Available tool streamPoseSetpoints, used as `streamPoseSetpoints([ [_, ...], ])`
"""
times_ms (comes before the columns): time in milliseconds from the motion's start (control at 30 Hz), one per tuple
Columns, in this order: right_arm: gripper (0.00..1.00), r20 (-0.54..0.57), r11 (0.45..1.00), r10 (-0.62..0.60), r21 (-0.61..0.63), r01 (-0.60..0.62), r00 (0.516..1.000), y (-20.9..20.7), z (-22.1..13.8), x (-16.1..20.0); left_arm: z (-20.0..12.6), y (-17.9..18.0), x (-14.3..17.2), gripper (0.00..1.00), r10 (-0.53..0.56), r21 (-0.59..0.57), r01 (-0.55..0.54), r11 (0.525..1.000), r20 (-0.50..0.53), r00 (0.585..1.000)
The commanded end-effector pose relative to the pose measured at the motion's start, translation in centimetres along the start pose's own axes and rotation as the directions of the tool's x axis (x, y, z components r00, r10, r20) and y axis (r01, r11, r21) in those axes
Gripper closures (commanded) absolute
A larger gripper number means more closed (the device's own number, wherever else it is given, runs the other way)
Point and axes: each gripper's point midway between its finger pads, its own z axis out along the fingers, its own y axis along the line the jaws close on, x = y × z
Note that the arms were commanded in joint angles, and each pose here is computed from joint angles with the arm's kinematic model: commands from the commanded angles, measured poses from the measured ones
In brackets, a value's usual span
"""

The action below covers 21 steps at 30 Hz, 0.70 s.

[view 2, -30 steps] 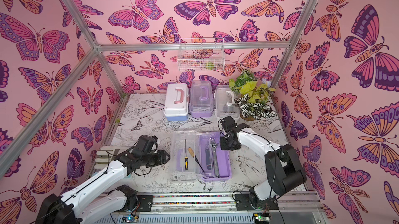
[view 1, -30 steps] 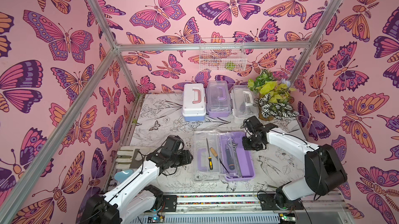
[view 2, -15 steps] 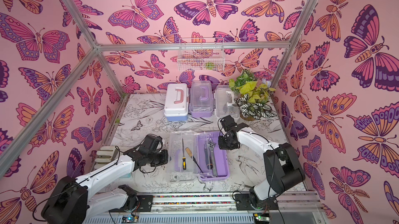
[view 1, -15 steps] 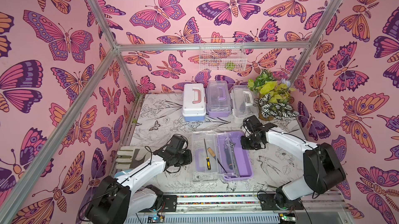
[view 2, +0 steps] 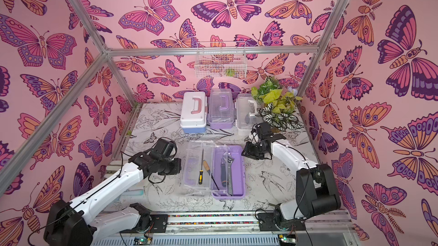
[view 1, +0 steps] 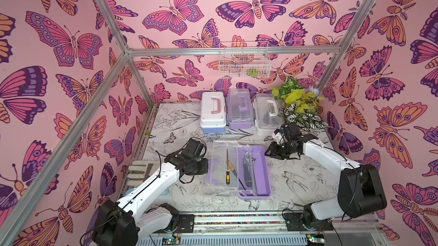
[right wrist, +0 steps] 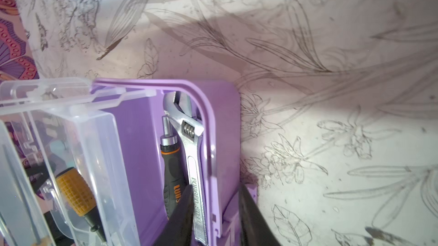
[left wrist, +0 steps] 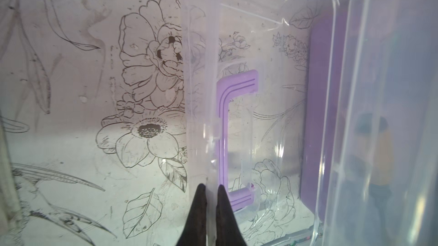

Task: Close toolboxes
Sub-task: Close the toolbox lid.

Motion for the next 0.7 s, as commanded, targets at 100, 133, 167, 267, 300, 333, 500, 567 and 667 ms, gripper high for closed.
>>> streamPoseSetpoints([
  [100,0.81,-0.028,0.998,-0.007,-0.06,0.005,1.0,0.6,0.7,0.5,-2.0,-1.1,-1.7,1.0,0.089,0.005,-0.089,0.996,0.036,0.995],
  [133,0.82,-0.032,0.998,-0.006,-0.059,0.004,0.999,0.5,0.8,0.5,-2.2,-1.3,-1.8,1.0,0.091,0.006,-0.091,0.996,0.039,0.995],
  [167,0.82,-0.033,0.999,-0.005,-0.051,0.003,0.999,0.4,0.9,0.5,-2.3,-1.5,-1.8,1.0,0.095,0.005,-0.095,0.995,0.042,0.995],
  [267,0.83,-0.04,0.997,-0.008,-0.079,0.005,0.999,0.7,1.3,0.7,-2.8,-1.9,-2.1,1.0,0.109,0.001,-0.109,0.994,0.054,0.993],
  [300,0.84,-0.048,0.995,-0.009,-0.096,0.004,0.999,0.9,1.5,0.9,-3.0,-2.1,-2.2,1.0,0.113,0.0,-0.114,0.994,0.057,0.992],
  [333,0.85,-0.053,0.995,-0.011,-0.103,0.006,0.999,1.0,1.7,1.0,-3.1,-2.3,-2.3,1.0,0.116,0.001,-0.117,0.993,0.063,0.991],
  [500,0.85,-0.073,0.992,-0.014,-0.122,0.005,0.997,1.3,2.4,1.8,-4.6,-4.5,-3.0,1.0,0.16,0.017,-0.162,0.987,0.101,0.982],
  [567,0.85,-0.074,0.992,-0.01,-0.128,0.0,0.997,1.4,2.5,1.9,-5.1,-5.7,-3.1,1.0,0.184,0.028,-0.188,0.982,0.114,0.976],
  [667,0.85,-0.074,0.99,-0.007,-0.14,-0.004,0.997,1.6,2.6,2.0,-5.6,-7.5,-3.1,1.0,0.222,0.048,-0.229,0.972,0.125,0.967],
])
